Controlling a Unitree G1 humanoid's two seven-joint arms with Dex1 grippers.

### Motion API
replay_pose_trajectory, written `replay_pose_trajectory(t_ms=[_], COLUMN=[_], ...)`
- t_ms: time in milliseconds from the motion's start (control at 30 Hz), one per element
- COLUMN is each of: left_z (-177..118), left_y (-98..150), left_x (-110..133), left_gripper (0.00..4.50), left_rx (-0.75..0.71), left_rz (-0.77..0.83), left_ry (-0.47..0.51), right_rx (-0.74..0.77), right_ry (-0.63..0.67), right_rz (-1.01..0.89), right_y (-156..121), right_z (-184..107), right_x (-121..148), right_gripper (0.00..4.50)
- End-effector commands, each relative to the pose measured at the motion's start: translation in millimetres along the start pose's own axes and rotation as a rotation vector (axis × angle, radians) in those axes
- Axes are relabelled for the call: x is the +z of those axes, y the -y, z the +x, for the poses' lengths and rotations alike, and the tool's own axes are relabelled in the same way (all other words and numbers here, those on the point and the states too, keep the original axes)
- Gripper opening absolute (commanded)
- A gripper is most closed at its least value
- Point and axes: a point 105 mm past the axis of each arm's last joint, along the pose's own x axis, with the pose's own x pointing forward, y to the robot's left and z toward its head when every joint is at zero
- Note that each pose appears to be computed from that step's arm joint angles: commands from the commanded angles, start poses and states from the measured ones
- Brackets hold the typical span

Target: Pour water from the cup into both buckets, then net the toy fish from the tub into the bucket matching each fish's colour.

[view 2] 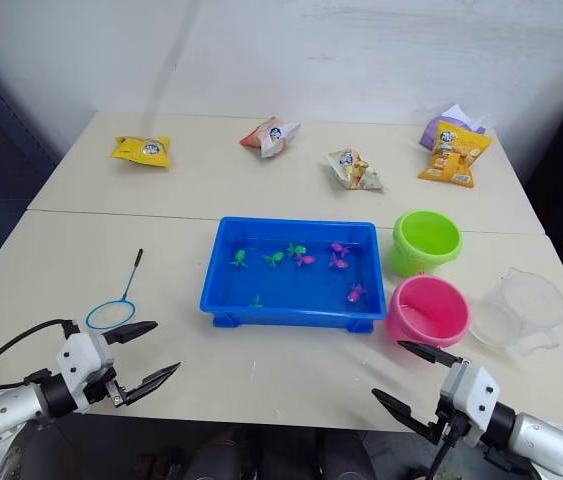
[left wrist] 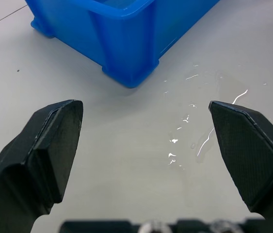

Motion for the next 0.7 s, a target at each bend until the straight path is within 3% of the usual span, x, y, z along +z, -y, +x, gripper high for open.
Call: replay_pose_trajectory(t_ms=[33,133,233,500,700], left_z=[-3,9,20,50,64], left_y=[1,17,27,28,20], left_x=[18,58,77,118,137], left_gripper=[4.48,4.48,4.48,4.48,4.48], left_rx=[-0.055,-0.246,-0.354,-0.483,-0.473], left_rz=[-0.044,-0.167,-0.150,-0.059,0.001], left_ry=[0.043,0.165,0.195,0.304,0.373], right_rx=[-0.057,-0.224,-0.398,-0.957,-1.208], right_ry=[0.045,0.069,0.064,-0.060,-0.097], right_rz=[-0.006,0.019,0.048,0.155,0.274], right_y=[5,13,18,20,30], right_z=[0,-15,-36,-119,-137], right_x=[10,15,13,-13,-36], right_gripper=[4.50,4.50,4.50,4.50,4.50])
